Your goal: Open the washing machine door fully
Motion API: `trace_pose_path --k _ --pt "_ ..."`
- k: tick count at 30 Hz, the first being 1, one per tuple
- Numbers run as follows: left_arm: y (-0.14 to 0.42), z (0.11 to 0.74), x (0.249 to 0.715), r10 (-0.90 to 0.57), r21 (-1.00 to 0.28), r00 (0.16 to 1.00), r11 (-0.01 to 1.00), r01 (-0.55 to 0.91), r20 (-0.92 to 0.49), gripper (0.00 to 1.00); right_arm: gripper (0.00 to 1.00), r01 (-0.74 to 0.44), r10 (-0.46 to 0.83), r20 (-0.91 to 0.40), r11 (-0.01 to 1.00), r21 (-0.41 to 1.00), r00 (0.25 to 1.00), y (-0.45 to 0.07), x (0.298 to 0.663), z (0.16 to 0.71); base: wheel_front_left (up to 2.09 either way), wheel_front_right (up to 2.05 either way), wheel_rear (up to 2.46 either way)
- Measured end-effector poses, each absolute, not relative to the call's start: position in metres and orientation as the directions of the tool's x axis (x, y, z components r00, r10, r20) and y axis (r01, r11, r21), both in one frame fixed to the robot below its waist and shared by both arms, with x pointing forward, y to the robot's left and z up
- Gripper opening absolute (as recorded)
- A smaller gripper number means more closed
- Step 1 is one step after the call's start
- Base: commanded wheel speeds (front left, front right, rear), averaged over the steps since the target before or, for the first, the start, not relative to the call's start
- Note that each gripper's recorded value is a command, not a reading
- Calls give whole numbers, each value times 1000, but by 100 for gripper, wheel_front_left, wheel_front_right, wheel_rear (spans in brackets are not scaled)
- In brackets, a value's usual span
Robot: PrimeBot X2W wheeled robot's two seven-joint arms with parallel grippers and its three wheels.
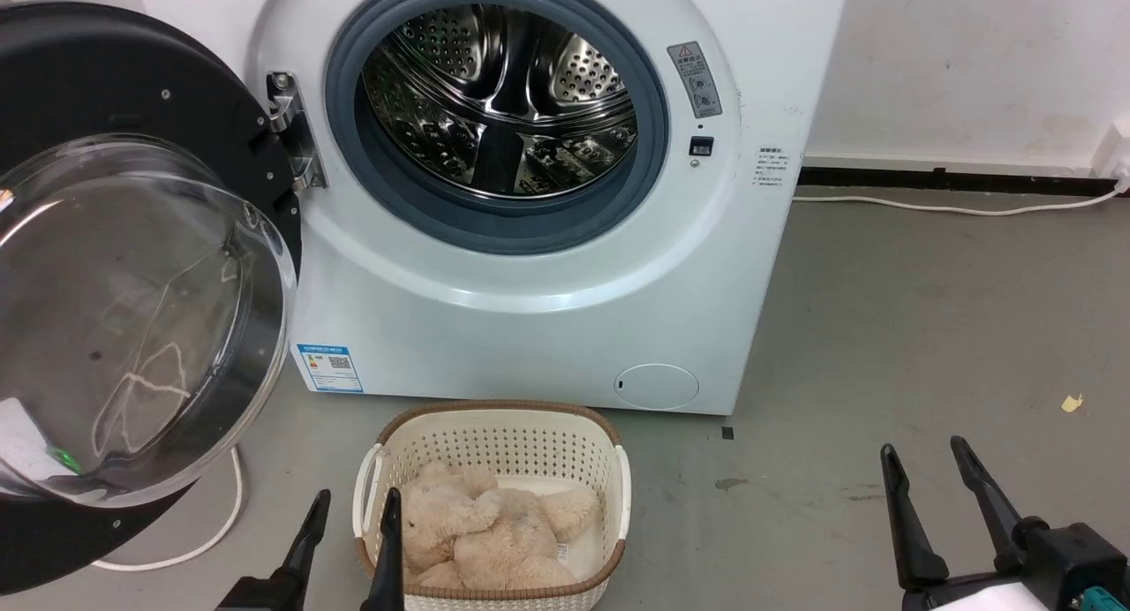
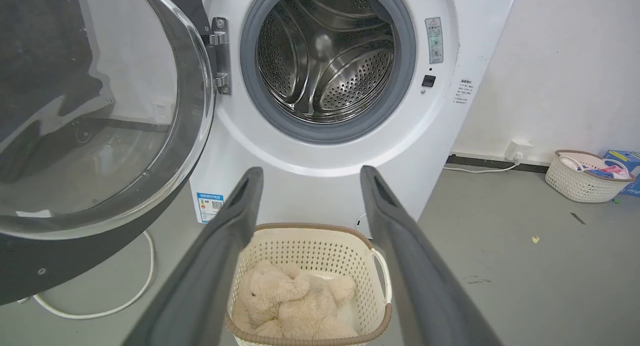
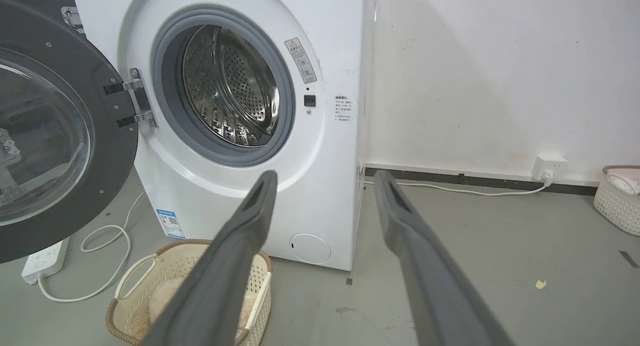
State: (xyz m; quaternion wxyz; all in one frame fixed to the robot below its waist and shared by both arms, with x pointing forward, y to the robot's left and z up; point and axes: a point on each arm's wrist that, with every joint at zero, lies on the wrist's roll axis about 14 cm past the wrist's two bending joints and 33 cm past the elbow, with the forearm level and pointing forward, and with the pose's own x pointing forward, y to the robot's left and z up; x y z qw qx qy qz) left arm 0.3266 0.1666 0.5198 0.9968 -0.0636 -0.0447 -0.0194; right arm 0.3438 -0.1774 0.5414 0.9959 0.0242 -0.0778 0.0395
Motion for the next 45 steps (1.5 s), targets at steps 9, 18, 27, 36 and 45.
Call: trace_pose_path --k 9,18,27,36,45 --pt "166 521 326 -36 -118 995 992 47 96 0 0 -85 77 149 995 49 986 -177 344 539 0 0 0" --pt "167 519 327 -35 -112 996 993 44 85 0 0 -86 79 135 995 49 988 -176 345 536 0 0 0" --pt "167 519 330 -32 -103 997 994 40 76 0 0 -89 83 122 995 41 989 -175 346 534 0 0 0" --pt "168 520 334 -34 -87 997 995 40 74 0 0 -91 87 109 995 33 990 -174 347 532 0 0 0" --pt "169 520 337 -33 -75 997 996 38 64 0 0 -95 91 93 995 31 991 -173 349 530 0 0 0"
